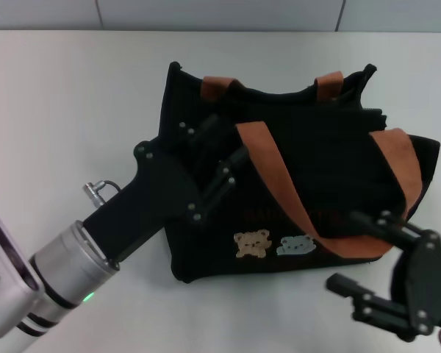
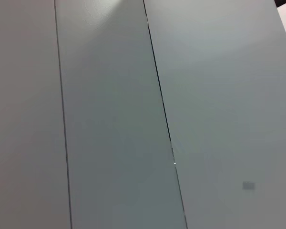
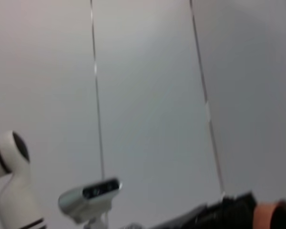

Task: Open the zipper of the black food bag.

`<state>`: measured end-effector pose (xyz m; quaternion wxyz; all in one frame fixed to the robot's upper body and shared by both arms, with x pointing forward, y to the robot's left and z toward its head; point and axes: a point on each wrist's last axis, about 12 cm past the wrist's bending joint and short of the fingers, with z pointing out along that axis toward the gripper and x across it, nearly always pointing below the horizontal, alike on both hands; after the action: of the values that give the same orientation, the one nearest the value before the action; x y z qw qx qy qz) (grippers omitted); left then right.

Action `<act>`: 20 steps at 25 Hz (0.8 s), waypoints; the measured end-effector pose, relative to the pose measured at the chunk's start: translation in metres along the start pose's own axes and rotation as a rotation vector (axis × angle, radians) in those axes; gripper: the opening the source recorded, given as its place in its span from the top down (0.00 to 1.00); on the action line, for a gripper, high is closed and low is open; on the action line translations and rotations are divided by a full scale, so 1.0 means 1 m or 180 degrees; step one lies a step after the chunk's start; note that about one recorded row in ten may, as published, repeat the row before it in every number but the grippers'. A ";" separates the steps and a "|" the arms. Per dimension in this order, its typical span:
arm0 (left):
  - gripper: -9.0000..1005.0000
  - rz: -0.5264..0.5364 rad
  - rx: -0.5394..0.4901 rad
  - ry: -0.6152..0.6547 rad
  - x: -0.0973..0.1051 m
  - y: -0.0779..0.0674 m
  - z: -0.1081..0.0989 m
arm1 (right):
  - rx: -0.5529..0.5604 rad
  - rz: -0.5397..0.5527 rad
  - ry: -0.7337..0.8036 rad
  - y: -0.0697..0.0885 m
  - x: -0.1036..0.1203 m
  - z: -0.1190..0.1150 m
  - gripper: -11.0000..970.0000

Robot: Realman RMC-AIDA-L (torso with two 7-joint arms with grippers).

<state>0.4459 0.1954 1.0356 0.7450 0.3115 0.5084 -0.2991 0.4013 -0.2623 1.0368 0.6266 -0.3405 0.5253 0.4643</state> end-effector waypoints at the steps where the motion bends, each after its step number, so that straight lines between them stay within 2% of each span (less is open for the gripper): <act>1: 0.67 -0.0017 0.0005 -0.0003 0.000 0.001 -0.001 | -0.0097 0.0104 0.0151 -0.006 0.003 0.006 0.24; 4: 0.61 -0.0178 0.0103 -0.0020 -0.004 0.013 -0.010 | -0.0215 0.0224 0.0366 -0.014 0.008 0.015 0.24; 5: 0.59 -0.0178 0.0103 -0.0020 -0.004 0.013 -0.010 | -0.0215 0.0224 0.0366 -0.014 0.008 0.015 0.24; 6: 0.57 -0.0242 0.0165 -0.0020 -0.005 0.017 -0.013 | -0.0219 0.0253 0.0484 -0.020 0.010 0.021 0.24; 8: 0.54 -0.0322 0.0317 -0.0006 -0.008 0.025 -0.019 | -0.0192 0.0248 0.0542 -0.025 0.012 0.024 0.24; 9: 0.52 -0.0367 0.0534 0.0019 -0.015 0.034 -0.029 | -0.0150 0.0243 0.0608 -0.031 0.013 0.027 0.24; 12: 0.29 -0.0340 0.0654 0.0027 -0.019 0.039 -0.037 | -0.0073 0.0253 0.0662 -0.040 0.013 0.032 0.24; 15: 0.20 -0.0268 0.0720 0.0060 -0.026 0.044 -0.055 | 0.0224 0.0195 0.0697 -0.062 0.012 0.048 0.24; 16: 0.17 -0.0271 0.0719 0.0082 -0.027 0.044 -0.059 | 0.0224 0.0195 0.0697 -0.062 0.012 0.048 0.24; 18: 0.17 -0.0299 0.0746 0.0118 -0.028 0.044 -0.063 | 0.0284 0.0191 0.0681 -0.066 0.013 0.051 0.24; 20: 0.17 -0.0435 0.1025 0.0277 -0.027 0.043 -0.065 | 0.0412 0.0145 0.0597 -0.074 0.011 0.061 0.24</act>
<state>0.4333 0.2761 1.0492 0.6407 0.4041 0.5056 -0.4129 0.4916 -0.2289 1.0350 0.5847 -0.3292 0.6181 0.4096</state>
